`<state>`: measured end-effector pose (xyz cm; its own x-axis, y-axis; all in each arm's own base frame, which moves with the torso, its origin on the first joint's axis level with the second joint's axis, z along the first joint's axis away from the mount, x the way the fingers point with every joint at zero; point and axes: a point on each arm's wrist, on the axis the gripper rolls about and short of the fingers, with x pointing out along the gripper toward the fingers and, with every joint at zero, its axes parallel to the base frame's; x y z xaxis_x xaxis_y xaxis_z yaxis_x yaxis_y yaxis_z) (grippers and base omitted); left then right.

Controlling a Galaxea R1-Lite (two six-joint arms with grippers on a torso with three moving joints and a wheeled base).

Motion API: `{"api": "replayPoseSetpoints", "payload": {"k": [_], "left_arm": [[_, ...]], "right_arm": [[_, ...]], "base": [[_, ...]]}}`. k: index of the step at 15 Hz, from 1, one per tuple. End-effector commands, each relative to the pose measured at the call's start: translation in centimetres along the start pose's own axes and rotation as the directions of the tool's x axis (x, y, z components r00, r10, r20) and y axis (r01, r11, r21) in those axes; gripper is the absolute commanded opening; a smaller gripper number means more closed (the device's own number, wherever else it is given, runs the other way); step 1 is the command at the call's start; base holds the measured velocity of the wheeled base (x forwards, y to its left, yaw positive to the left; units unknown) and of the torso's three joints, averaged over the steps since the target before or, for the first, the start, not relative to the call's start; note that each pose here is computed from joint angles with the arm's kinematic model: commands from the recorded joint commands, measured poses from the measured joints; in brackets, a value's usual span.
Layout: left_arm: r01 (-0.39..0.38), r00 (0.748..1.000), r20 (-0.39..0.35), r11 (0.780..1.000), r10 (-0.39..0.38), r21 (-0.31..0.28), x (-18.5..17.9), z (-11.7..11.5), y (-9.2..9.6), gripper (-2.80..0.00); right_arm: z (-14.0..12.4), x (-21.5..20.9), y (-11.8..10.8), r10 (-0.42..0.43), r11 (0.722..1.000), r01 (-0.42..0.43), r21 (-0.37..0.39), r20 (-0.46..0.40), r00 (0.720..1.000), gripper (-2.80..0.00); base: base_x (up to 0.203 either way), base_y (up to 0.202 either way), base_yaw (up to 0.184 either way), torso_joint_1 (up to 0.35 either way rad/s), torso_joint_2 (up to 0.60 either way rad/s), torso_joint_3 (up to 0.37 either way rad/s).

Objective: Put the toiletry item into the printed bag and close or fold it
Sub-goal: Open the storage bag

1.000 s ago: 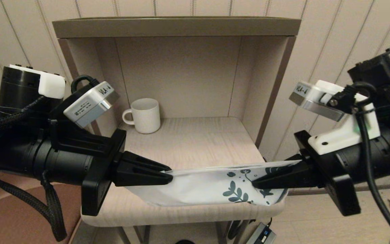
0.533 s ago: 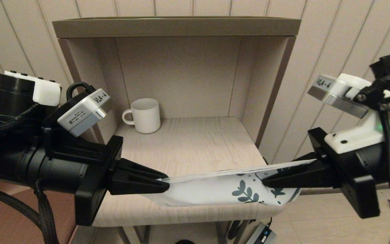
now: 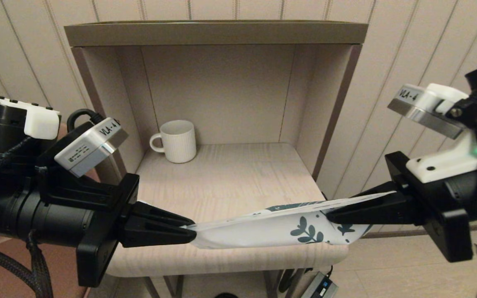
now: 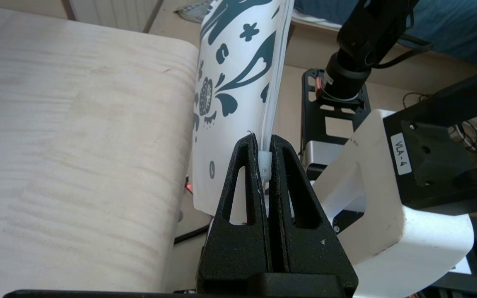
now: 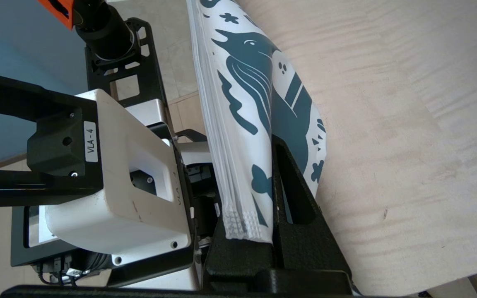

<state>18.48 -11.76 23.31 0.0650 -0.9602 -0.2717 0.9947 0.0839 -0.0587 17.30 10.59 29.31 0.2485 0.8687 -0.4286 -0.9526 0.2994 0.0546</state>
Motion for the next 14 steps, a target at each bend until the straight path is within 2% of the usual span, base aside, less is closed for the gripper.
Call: {"api": "replayPoseSetpoints", "payload": {"k": [1,3,4,9,12,14], "left_arm": [[0.004,1.0,0.003,1.0,-0.004,0.002,0.0,0.0,0.0,-2.8],[0.003,1.0,0.0,1.0,-0.003,0.002,0.2,0.0,0.3,-2.8],[0.004,1.0,-0.002,1.0,-0.004,-0.005,0.2,-0.1,0.3,0.0],[0.002,1.0,0.003,1.0,-0.002,0.005,0.1,0.1,0.2,0.0],[-0.077,0.997,0.017,0.997,0.077,-0.003,-1.7,-0.1,0.7,0.0],[-0.143,0.99,0.004,0.989,0.143,-0.044,-3.1,-1.5,0.8,0.0]], "right_arm": [[0.0,0.0,0.1,0.008,1.0,-0.008,-0.003,0.0,1.0,-2.8],[0.0,0.2,0.1,0.014,1.0,-0.014,-0.002,-0.004,1.0,-2.8],[-0.1,0.3,0.0,0.014,1.0,-0.014,0.0,-0.006,1.0,-2.8],[-0.1,0.5,-0.3,0.01,1.0,-0.01,0.002,-0.006,1.0,-2.8],[-0.4,0.3,-1.0,-0.019,1.0,0.019,0.018,-0.008,1.0,-2.8],[-0.6,-0.2,-1.6,-0.044,0.999,0.044,0.031,-0.002,0.999,-2.8]], "base": [[0.0,0.0,0.0,0.0,0.0,0.0],[0.0,0.0,0.0,0.0,0.0,0.0],[0.0,0.0,0.0,0.0,0.0,0.0],[0.0,0.0,0.0,0.0,0.0,0.0],[0.0,0.0,0.0,0.0,0.0,0.0],[0.0,0.0,0.0,0.0,0.0,0.0]]}}
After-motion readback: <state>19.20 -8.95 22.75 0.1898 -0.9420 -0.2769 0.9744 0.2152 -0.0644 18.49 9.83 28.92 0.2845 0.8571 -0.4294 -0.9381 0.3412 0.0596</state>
